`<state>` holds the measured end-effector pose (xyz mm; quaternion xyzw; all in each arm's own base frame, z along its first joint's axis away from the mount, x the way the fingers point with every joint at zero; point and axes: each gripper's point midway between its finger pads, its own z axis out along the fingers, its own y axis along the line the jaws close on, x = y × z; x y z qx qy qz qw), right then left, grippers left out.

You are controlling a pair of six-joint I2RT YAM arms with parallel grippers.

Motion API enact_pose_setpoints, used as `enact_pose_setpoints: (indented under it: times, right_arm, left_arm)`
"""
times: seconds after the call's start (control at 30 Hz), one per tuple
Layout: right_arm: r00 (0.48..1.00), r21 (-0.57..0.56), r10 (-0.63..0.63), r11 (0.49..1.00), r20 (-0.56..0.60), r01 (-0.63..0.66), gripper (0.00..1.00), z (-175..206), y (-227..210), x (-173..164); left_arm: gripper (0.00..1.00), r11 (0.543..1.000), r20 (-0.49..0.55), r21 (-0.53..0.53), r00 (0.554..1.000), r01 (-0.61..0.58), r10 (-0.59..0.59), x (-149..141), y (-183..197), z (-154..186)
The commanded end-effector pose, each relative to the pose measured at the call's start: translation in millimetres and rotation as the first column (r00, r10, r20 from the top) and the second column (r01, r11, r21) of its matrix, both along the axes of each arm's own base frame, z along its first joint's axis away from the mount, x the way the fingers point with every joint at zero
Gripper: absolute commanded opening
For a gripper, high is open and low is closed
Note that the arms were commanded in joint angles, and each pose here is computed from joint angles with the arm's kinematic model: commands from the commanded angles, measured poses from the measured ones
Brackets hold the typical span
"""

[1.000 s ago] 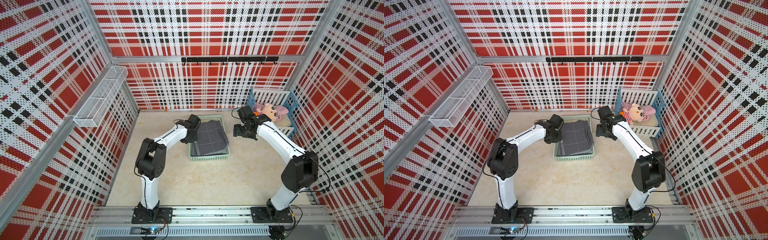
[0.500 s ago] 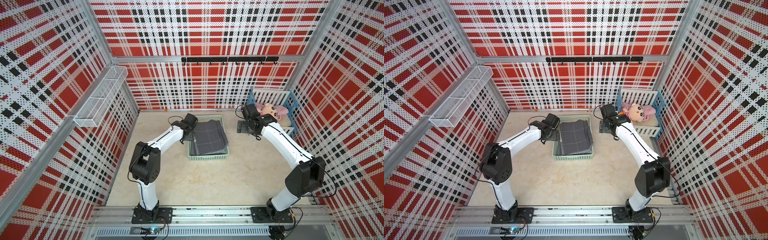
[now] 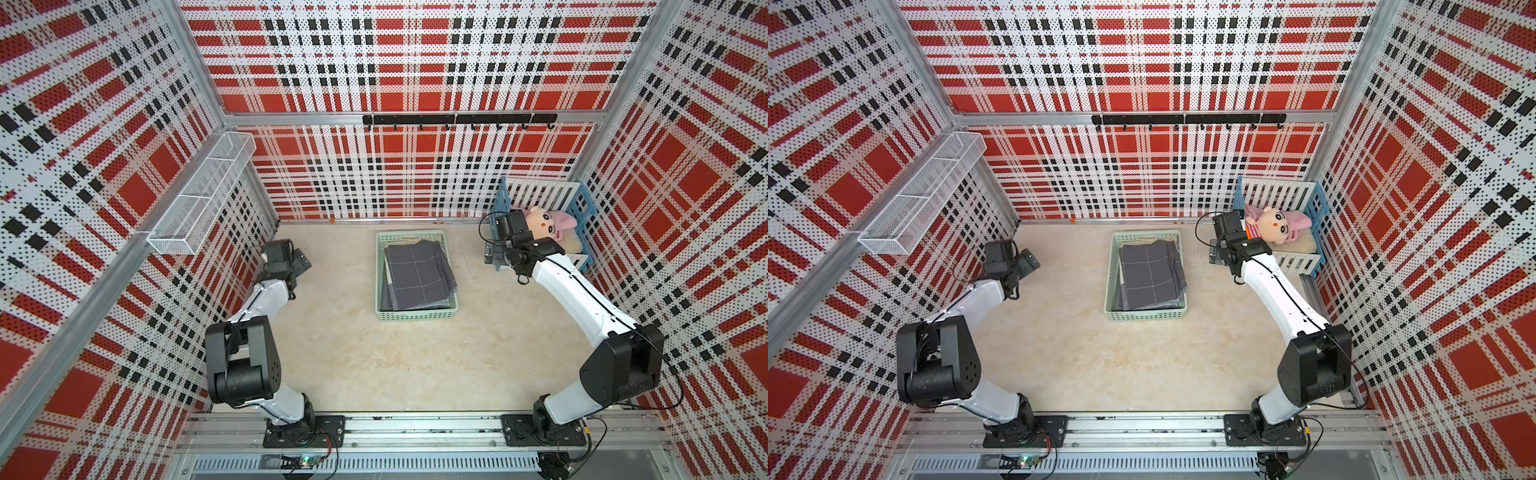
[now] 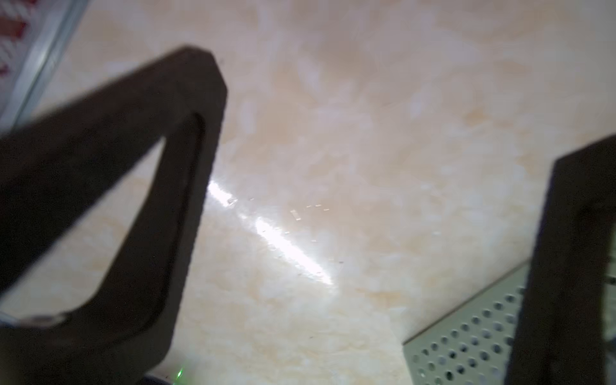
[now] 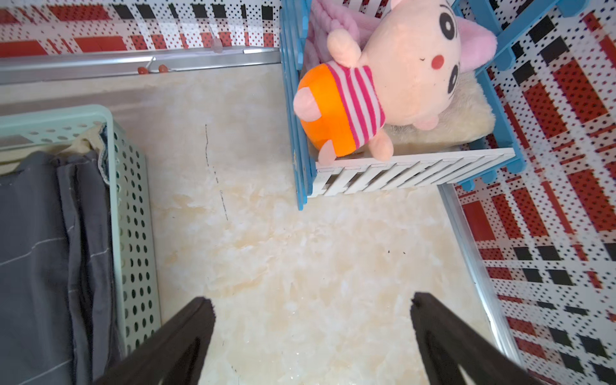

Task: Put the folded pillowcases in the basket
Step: Reset both arms

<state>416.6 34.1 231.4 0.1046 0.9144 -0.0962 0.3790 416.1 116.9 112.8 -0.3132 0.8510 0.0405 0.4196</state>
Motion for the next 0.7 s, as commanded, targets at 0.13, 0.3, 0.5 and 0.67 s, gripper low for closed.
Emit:
enact_pose_setpoints:
  times: [0.13, 0.3, 0.5, 0.67]
  right_arm:
    - [0.992, 0.096, -0.023, 0.995, 0.121, 0.012, 1.00, 18.2, -8.3, 9.0]
    - [0.992, 0.092, -0.046, 0.995, 0.121, 0.035, 1.00, 14.2, -17.9, 12.9]
    - [0.985, 0.086, -0.132, 0.989, 0.112, 0.122, 1.00, 5.2, -36.3, 7.7]
    - [0.966, 0.111, -0.205, 0.976, 0.157, 0.189, 1.00, 5.8, -55.1, -2.2]
  left_arm:
    - [0.99, 0.952, 0.243, 0.237, 0.936, 0.196, -0.253, 9.3, -45.7, 44.3]
    - [0.99, 0.953, 0.363, 0.259, 0.898, 0.158, -0.248, -7.6, -44.1, 36.1]
    - [0.99, 0.925, 0.377, 0.294, 0.860, 0.241, -0.344, 0.4, -58.8, 26.8]
    - [0.99, 0.896, 0.365, 0.347, 0.840, 0.278, -0.402, 5.6, -78.1, 26.9]
